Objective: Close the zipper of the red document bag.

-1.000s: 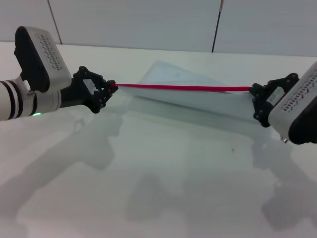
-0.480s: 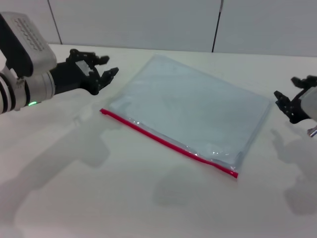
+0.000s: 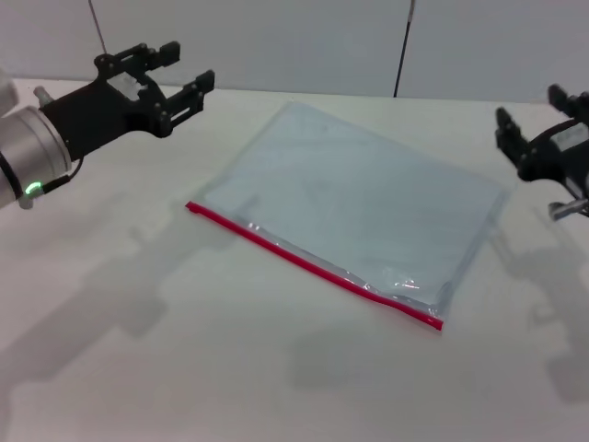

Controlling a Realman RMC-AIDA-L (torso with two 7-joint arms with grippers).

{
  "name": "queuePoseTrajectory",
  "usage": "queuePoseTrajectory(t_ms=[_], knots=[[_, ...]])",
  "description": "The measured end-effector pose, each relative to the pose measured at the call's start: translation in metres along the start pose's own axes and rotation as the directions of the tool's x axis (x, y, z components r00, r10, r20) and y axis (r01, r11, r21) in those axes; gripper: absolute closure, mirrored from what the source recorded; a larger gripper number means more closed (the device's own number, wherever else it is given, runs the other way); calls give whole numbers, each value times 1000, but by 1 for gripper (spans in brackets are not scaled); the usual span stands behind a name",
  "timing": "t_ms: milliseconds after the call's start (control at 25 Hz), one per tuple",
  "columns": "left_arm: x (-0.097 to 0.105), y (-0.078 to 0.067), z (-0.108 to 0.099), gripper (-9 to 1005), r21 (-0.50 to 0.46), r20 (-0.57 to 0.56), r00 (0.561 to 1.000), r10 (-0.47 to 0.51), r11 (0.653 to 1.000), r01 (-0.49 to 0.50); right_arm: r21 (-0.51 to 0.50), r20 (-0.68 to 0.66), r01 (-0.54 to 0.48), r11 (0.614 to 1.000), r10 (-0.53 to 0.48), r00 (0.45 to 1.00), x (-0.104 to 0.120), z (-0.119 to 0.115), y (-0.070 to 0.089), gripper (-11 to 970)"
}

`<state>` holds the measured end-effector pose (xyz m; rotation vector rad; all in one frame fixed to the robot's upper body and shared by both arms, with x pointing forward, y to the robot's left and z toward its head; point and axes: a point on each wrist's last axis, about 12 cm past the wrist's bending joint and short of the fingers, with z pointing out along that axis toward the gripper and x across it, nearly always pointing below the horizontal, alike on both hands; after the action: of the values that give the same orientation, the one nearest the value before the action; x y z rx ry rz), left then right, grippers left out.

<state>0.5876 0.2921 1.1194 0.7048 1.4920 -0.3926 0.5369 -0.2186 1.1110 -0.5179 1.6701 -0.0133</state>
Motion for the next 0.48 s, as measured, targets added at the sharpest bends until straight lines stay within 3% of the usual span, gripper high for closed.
queuePoseTrajectory(t_ms=[240,480], knots=[[16,-7,-21,411,-101,146,988,-47,993,62,114,107,-171,979,159,981,37,4,0,331],[39,-20,-37,409,-240,218,975,38,971,16,177,145,-262,949,238,960,65,8,-1,334]])
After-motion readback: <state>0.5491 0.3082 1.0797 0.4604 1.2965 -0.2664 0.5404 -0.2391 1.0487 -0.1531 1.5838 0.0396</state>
